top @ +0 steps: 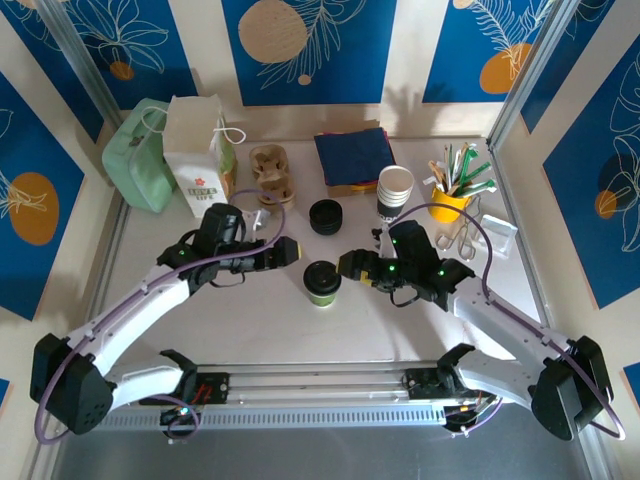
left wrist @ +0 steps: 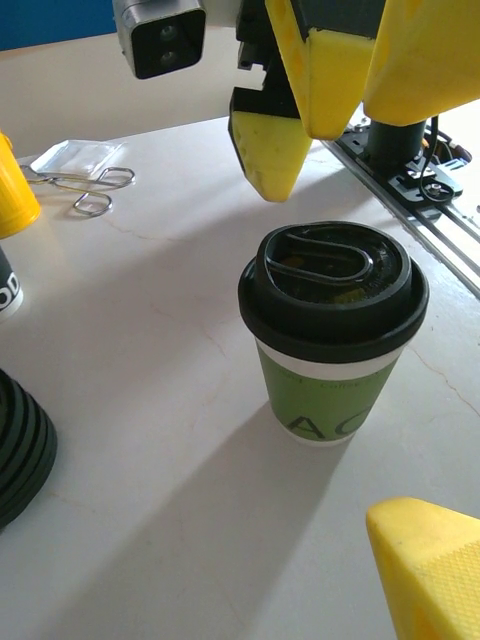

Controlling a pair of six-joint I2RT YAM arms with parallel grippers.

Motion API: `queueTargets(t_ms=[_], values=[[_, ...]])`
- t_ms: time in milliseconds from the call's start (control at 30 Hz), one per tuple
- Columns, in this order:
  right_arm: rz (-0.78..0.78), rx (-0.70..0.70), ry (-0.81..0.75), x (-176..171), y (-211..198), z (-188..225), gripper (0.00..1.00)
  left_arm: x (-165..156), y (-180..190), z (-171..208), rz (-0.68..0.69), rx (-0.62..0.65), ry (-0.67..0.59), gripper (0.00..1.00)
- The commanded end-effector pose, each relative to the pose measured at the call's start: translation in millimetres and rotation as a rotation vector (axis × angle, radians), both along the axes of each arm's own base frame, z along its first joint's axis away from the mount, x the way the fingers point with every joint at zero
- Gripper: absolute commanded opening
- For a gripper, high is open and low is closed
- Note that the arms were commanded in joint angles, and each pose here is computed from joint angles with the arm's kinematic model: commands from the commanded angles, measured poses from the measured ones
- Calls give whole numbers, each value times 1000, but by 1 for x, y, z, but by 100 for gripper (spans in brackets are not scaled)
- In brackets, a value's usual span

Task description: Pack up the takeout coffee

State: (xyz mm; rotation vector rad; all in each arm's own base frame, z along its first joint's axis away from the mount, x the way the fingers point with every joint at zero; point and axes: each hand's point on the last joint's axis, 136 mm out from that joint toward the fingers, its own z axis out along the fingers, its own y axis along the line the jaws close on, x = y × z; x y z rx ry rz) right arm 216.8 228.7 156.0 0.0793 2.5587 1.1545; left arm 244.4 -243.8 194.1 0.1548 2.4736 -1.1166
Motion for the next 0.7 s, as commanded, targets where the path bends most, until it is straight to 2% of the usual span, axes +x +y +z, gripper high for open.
queueTargets(t_ms=[0,333,667], values=[[32,10,-25,0,6,5,82,-4,-12,-3,-58,-21,-15,96],[41,-18,-13,1,11,-10,81,-6,-20,-31,-87,4,42,94],[53,-26,1,0,17,-18,77,-10,-27,-42,-123,-14,76,90]])
